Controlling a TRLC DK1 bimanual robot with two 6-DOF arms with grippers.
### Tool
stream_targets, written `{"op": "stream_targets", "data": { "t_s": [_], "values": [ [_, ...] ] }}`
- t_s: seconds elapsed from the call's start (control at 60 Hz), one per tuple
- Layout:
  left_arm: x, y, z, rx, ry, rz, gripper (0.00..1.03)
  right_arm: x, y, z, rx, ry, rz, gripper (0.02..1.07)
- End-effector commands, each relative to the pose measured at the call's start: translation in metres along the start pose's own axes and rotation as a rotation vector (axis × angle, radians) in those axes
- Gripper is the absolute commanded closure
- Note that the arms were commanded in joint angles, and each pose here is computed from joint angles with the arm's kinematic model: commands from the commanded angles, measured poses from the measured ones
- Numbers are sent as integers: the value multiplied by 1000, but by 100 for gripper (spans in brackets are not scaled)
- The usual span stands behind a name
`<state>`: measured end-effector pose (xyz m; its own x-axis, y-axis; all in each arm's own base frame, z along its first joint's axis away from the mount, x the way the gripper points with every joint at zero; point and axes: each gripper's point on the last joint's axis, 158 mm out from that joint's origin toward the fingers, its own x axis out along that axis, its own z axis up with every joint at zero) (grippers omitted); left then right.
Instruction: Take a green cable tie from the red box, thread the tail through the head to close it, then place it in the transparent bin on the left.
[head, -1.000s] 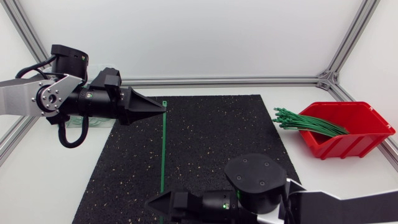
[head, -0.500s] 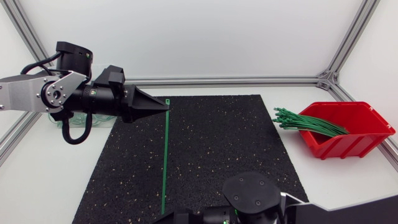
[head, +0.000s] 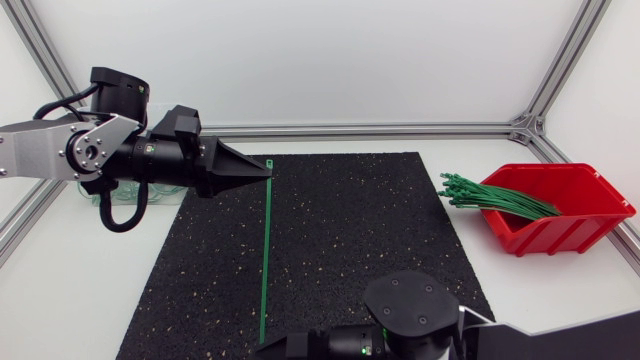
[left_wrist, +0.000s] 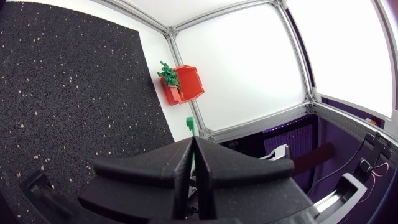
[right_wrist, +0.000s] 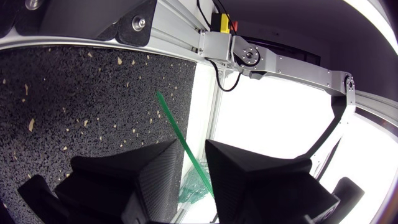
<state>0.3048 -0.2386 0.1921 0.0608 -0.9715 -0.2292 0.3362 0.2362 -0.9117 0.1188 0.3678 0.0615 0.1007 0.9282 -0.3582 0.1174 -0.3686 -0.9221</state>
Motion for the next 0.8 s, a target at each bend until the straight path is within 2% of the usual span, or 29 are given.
{"op": "stream_targets", "data": {
  "t_s": [0.0,0.1,0.183,0.65,0.783],
  "values": [
    [3,-2,2,8,10,-4,99,-5,-4,-1,4,5,-15,80],
    [5,-3,0,10,17,-5,99,-6,-2,-2,6,9,-10,83],
    [5,-4,0,12,16,-3,99,-7,-1,-2,7,10,-8,101],
    [2,-6,0,16,8,-1,99,-14,-3,-2,29,19,-19,101],
    [0,-12,-3,34,4,-2,99,-19,-15,3,104,1,-49,101]
  ]
}}
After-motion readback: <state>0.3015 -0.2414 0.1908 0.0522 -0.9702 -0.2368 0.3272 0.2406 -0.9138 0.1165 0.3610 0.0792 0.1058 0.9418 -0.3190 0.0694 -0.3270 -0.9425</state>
